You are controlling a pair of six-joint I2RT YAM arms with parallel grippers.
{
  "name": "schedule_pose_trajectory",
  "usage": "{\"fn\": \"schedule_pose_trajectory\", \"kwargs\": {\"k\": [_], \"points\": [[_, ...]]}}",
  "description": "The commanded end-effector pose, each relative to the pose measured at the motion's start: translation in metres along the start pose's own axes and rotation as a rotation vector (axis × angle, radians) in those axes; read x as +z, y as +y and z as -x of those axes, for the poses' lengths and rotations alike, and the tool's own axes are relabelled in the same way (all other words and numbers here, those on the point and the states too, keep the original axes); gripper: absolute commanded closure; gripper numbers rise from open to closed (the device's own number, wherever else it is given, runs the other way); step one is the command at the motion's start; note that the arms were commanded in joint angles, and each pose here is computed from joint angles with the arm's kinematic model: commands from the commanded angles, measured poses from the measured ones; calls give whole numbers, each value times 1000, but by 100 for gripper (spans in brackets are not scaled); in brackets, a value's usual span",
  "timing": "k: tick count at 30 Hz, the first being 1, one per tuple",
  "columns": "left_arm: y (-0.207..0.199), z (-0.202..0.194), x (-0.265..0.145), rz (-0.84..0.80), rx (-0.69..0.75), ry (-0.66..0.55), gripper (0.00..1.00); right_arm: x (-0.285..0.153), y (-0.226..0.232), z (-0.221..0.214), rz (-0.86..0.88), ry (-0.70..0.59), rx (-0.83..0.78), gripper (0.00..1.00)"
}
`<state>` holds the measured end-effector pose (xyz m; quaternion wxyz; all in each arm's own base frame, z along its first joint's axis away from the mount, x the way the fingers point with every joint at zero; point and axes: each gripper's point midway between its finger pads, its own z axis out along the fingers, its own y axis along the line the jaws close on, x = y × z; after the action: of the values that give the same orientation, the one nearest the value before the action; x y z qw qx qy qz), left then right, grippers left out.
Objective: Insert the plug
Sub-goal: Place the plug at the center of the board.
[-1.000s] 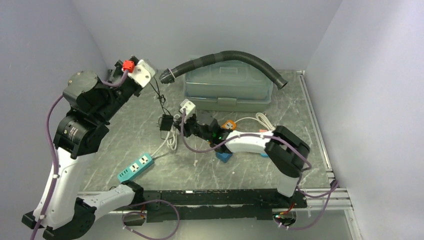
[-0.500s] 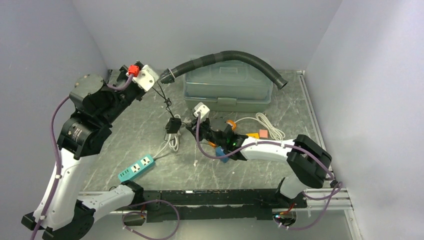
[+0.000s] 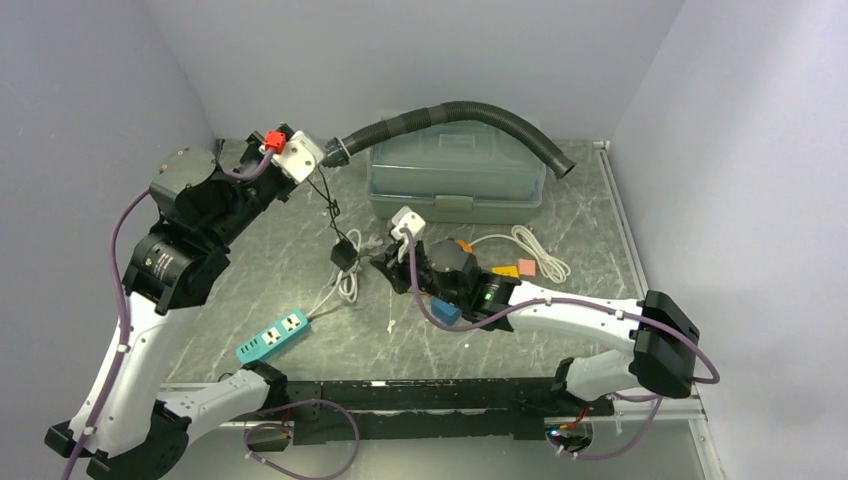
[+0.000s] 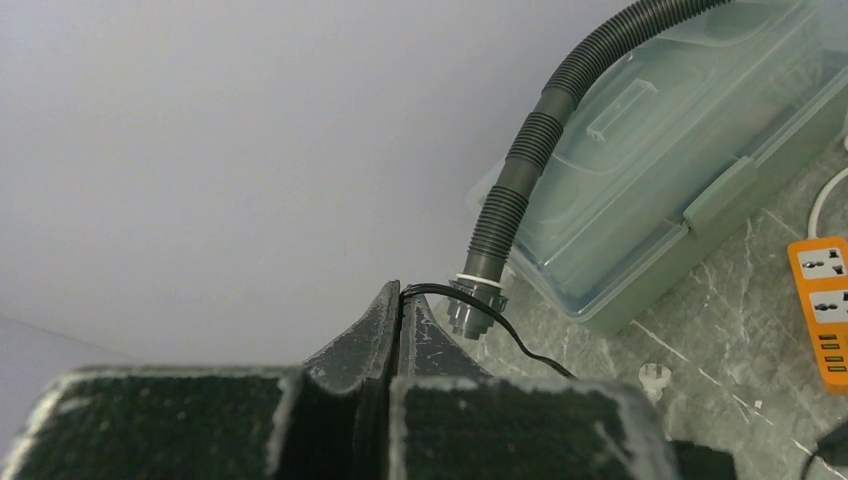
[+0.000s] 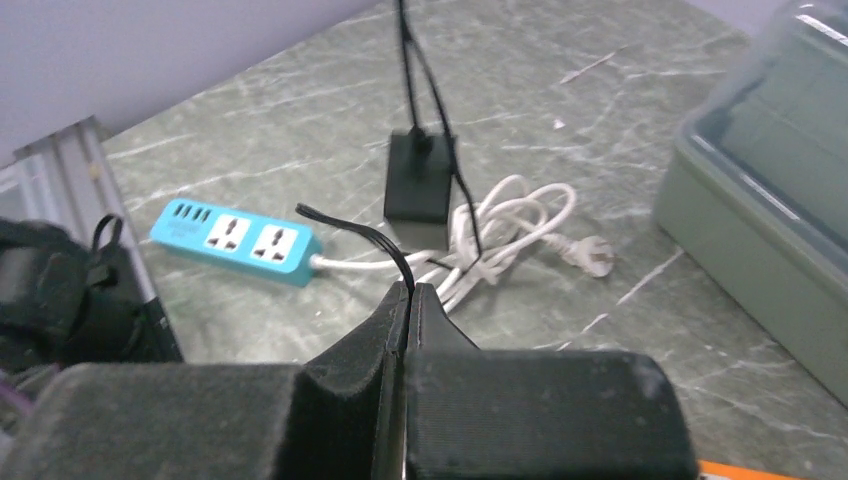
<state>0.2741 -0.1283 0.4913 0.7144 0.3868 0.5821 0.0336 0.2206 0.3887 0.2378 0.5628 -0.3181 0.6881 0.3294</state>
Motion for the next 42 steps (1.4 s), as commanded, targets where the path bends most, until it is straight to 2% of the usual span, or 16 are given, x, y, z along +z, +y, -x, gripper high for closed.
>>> {"fn": "schedule_pose_trajectory", "kwargs": {"k": [1,6,11,13,17,19,24,25,28,29,30,37,42], "points": [[9,24,1,21,-20,-94,100,1,14,11,8,12,-6,100],[-4,29,-2,-53,-52,-113,100,13,19,46,23,-36,-73,100],[5,30,2,-10,-64,-103,100,20,44,78,108,-73,-99,100],[8,33,3,4,-59,-116,100,24,65,77,156,-66,-108,100],[23,40,5,69,-57,-136,100,32,110,42,250,21,-134,100],[31,41,4,109,-39,-139,100,32,118,19,272,71,-131,100],[42,46,1,155,-7,-149,100,18,99,-45,207,209,-132,100],[42,48,1,152,-3,-154,100,14,92,-55,177,233,-137,90],[44,55,0,148,-1,-173,100,2,73,-68,107,266,-141,35],[46,59,0,148,-3,-182,100,-2,69,-66,94,259,-136,24],[50,65,-3,154,-4,-196,100,-4,65,-62,86,245,-128,18],[65,94,-10,170,-1,-260,100,-10,8,-1,31,86,-5,16],[68,101,-14,171,-4,-276,100,13,-5,2,3,65,-6,22]]}}
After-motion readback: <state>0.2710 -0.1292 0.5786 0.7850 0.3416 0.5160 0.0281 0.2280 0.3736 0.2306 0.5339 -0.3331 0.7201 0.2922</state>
